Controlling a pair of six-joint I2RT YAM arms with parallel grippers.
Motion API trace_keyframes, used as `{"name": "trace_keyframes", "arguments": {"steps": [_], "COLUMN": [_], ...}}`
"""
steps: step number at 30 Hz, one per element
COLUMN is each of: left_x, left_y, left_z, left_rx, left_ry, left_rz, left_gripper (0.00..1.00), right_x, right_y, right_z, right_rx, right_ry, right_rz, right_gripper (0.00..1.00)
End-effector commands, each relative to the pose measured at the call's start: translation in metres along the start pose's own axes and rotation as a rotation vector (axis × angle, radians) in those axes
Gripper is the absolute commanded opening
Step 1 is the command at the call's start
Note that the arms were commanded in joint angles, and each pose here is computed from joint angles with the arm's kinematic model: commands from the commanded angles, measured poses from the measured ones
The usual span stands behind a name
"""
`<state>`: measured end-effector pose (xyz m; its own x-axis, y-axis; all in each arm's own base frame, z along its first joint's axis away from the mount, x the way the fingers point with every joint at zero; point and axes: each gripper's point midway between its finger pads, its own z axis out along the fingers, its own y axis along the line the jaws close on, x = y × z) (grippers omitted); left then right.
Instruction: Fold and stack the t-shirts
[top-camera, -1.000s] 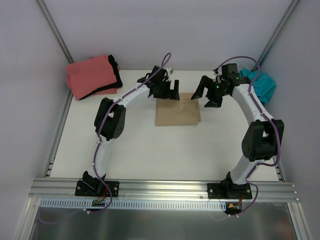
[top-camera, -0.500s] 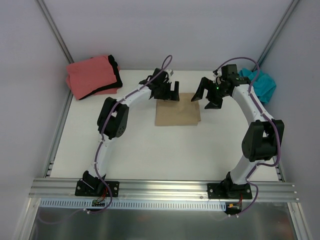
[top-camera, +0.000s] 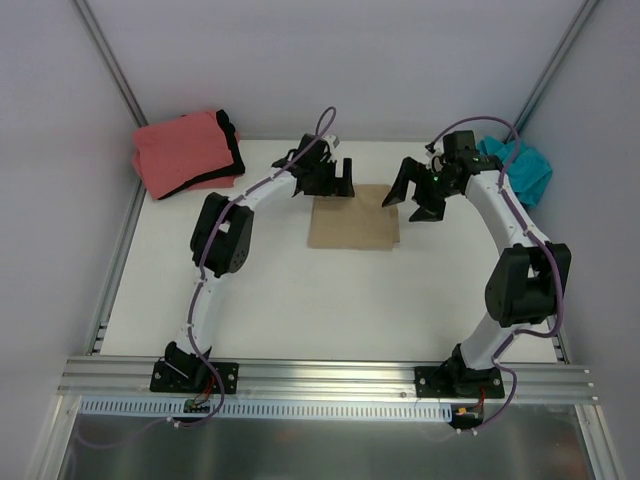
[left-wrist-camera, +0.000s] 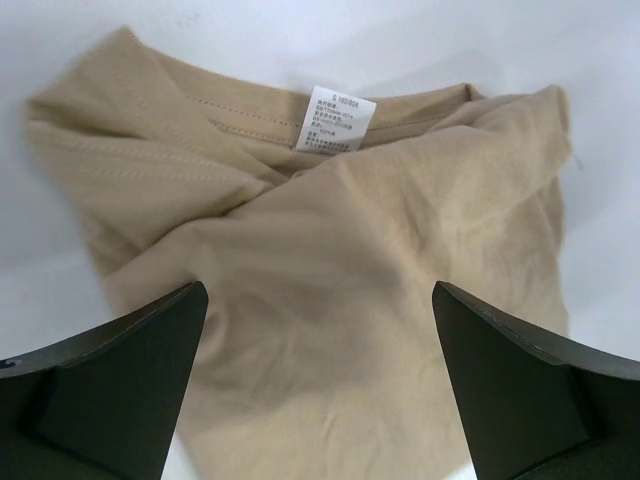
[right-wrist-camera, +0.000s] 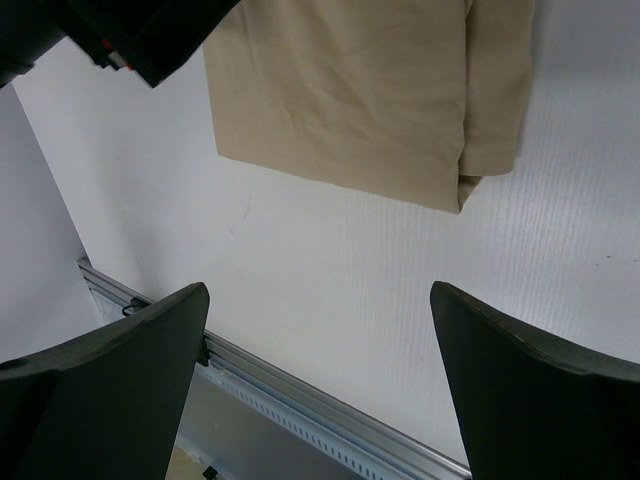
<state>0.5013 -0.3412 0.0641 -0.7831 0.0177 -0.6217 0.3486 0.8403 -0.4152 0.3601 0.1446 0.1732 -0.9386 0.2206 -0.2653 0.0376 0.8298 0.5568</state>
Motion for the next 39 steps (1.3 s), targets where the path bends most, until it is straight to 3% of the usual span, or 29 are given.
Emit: {"name": "trace_keyframes", "arguments": {"steps": [1, 7, 14, 22, 26, 31, 39], "left_x": [-0.08, -0.081, -0.044, -0.039, -0.037, -0.042, -0.045], "left_y": [-0.033, -0.037, -0.03, -0.04, -0.041, -0.038, -0.032], "left_z": [-0.084, -0.163, -0.198, -0.23, -0.241, -0.253, -0.246], "left_rx": [0.126, 0.117, 0.102, 0.117, 0.105, 0.101, 0.11], "left_ry": [-0.188, -0.205, -0.162, -0.159, -0.159, -0.178, -0.182], "left_rz": [-0.015, 0.013, -0.002, 0.022, 0.043, 0.048, 0.025], "left_gripper": [0.99, 0.99, 0.99, 0.99, 0.99, 0.99, 0.99], "right_x": [-0.008, 0.002, 0.038, 0.024, 0.016, 0.016, 0.003], "right_y": [0.021, 0.053, 0.08, 0.041, 0.025, -0.01, -0.064], "right_z": [-0.002, 0.037, 0.095, 0.165, 0.18, 0.171, 0.114], "right_rx": [-0.056, -0.134, -0.169, -0.078, -0.028, 0.113, 0.211], "right_ry": [-0.027, 0.036, 0.135, 0.191, 0.197, 0.197, 0.124], "right_rz": [-0.031, -0.031, -0.062, -0.038, -0.03, -0.034, 0.022], "right_gripper": [1.0, 1.0, 0.99, 0.99, 1.0, 1.0, 1.0]}}
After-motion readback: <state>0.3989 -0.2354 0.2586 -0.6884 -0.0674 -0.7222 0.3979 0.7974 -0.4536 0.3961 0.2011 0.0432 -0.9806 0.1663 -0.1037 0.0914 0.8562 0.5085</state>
